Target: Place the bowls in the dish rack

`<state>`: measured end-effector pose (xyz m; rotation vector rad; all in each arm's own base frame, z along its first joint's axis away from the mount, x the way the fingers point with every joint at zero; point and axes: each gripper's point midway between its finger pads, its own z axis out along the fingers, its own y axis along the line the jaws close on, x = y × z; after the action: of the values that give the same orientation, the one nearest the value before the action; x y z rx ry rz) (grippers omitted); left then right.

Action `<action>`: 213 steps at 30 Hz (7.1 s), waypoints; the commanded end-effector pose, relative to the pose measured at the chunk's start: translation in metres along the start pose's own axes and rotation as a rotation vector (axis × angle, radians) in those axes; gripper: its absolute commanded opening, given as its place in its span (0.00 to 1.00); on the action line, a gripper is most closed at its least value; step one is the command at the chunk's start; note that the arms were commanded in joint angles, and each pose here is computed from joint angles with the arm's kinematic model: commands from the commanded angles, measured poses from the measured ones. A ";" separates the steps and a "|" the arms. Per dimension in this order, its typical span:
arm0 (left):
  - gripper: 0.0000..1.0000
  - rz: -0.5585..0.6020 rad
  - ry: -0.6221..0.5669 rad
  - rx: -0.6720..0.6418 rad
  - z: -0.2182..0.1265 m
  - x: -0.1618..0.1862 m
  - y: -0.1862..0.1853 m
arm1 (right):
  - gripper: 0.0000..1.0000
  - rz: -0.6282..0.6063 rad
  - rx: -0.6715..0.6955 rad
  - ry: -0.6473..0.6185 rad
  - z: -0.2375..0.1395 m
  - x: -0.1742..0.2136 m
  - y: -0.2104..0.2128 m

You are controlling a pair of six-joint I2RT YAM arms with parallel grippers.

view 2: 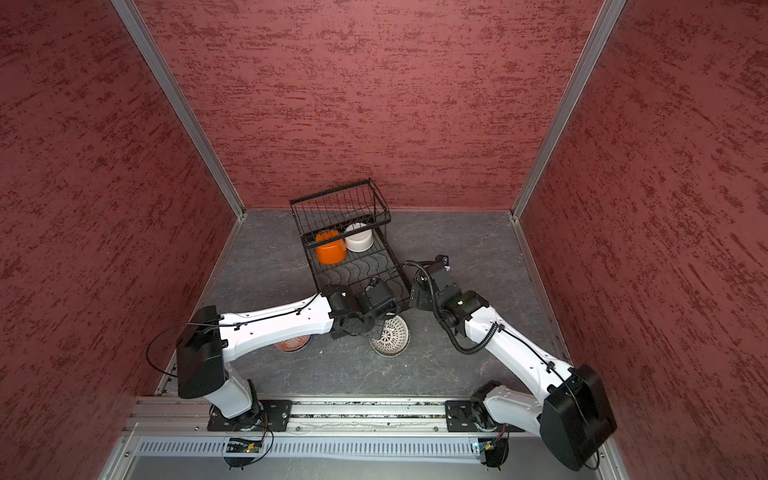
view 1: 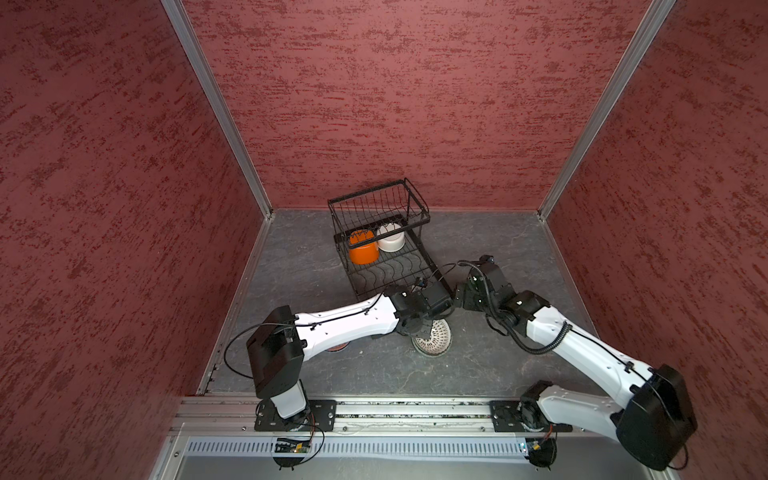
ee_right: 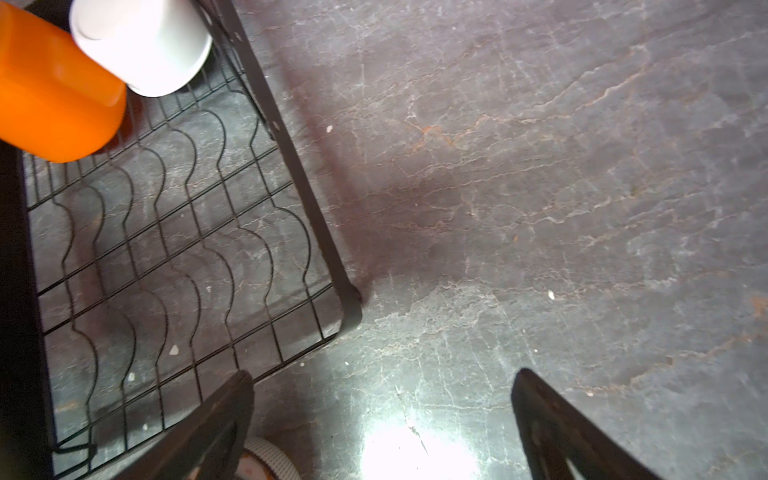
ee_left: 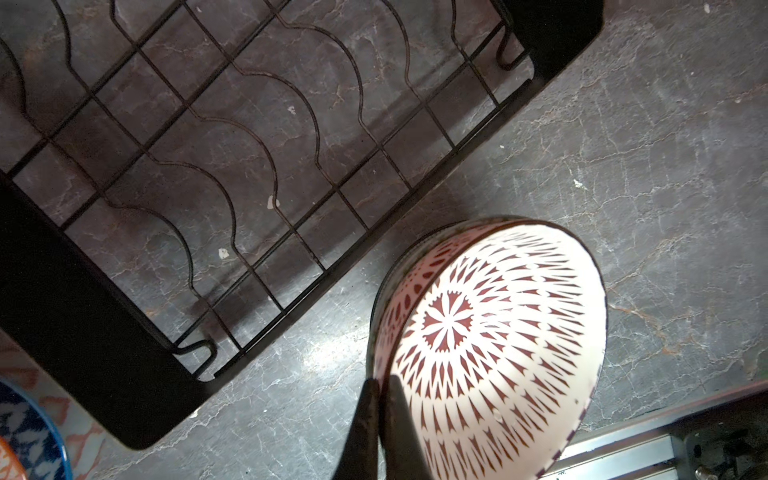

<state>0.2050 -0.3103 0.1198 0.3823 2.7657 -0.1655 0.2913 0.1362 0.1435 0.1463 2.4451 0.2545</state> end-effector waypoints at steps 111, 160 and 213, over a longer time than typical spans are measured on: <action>1.00 -0.327 -0.442 0.269 -0.103 -0.022 0.100 | 0.00 -0.177 -0.060 -0.102 -0.025 -0.044 0.092; 1.00 -0.471 -0.472 0.157 -0.107 0.008 0.173 | 0.00 -0.536 0.483 -0.668 0.051 -0.109 0.148; 1.00 -0.523 -0.458 0.151 -0.095 0.021 0.191 | 0.00 -0.557 0.602 -0.578 0.140 -0.118 0.129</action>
<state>0.2105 -0.1090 0.1908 -0.3308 2.3385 -0.5229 0.4681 0.2633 0.1250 -0.2564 1.8485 -0.6900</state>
